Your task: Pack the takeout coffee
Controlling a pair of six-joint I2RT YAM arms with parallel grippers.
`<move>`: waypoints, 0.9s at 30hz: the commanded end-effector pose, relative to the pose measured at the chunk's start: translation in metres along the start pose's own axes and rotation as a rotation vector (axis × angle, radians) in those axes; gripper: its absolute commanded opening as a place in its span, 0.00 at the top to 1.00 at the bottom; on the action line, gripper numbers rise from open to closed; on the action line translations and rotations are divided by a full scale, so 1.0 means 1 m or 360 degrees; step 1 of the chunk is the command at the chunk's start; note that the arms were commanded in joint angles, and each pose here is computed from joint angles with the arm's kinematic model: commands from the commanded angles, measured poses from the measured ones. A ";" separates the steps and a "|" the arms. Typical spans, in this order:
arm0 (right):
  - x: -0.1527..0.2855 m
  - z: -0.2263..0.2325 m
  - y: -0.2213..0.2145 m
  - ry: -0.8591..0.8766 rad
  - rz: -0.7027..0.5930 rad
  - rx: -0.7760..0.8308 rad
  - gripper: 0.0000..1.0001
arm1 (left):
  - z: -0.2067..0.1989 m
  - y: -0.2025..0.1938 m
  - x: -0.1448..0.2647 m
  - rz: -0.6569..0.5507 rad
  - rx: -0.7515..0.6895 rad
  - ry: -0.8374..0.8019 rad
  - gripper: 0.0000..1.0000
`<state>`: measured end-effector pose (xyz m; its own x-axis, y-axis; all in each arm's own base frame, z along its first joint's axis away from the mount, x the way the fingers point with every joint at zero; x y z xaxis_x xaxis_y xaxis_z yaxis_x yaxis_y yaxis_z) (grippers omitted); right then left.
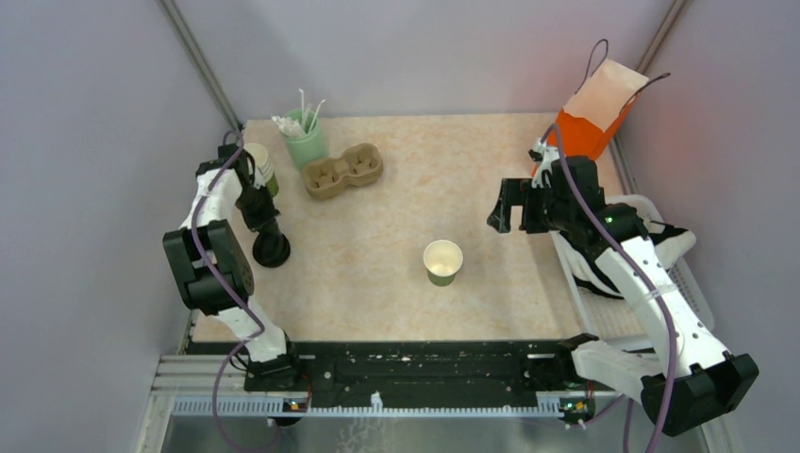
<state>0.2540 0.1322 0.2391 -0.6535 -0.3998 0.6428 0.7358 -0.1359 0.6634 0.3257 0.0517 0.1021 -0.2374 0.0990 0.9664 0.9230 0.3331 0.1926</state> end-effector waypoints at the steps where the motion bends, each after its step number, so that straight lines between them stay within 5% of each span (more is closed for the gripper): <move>1: 0.001 0.007 0.007 0.0045 -0.0057 0.0028 0.02 | -0.004 0.016 0.038 -0.0186 0.0003 0.0033 1.00; 12: 0.002 0.011 0.009 0.0071 -0.0042 0.0029 0.02 | -0.038 0.023 0.094 -0.0397 0.0049 -0.0129 1.00; 21: 0.010 0.053 0.015 0.0406 0.0039 0.0013 0.02 | -0.256 -0.036 0.221 -0.0646 -0.0364 -0.1592 1.00; 27: 0.044 0.117 0.040 0.0974 -0.0032 -0.0007 0.02 | -0.324 -0.090 0.283 -0.0569 -0.0595 -0.2278 1.00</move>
<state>0.2431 0.1771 0.2648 -0.5226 -0.6446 0.5580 0.7883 -0.1160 0.6042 0.2975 -0.2157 0.3486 -0.5076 0.8306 0.2292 0.7499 0.2949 0.5921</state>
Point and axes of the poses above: each gripper's point midway between its finger pads, its own x axis back along the fingers, its own z axis along the line the jaws close on, y = z × x, the point moved 1 cm from there along x, back along the fingers, and after that the axes turned 6 degrees about -x, right-handed, at the moved point
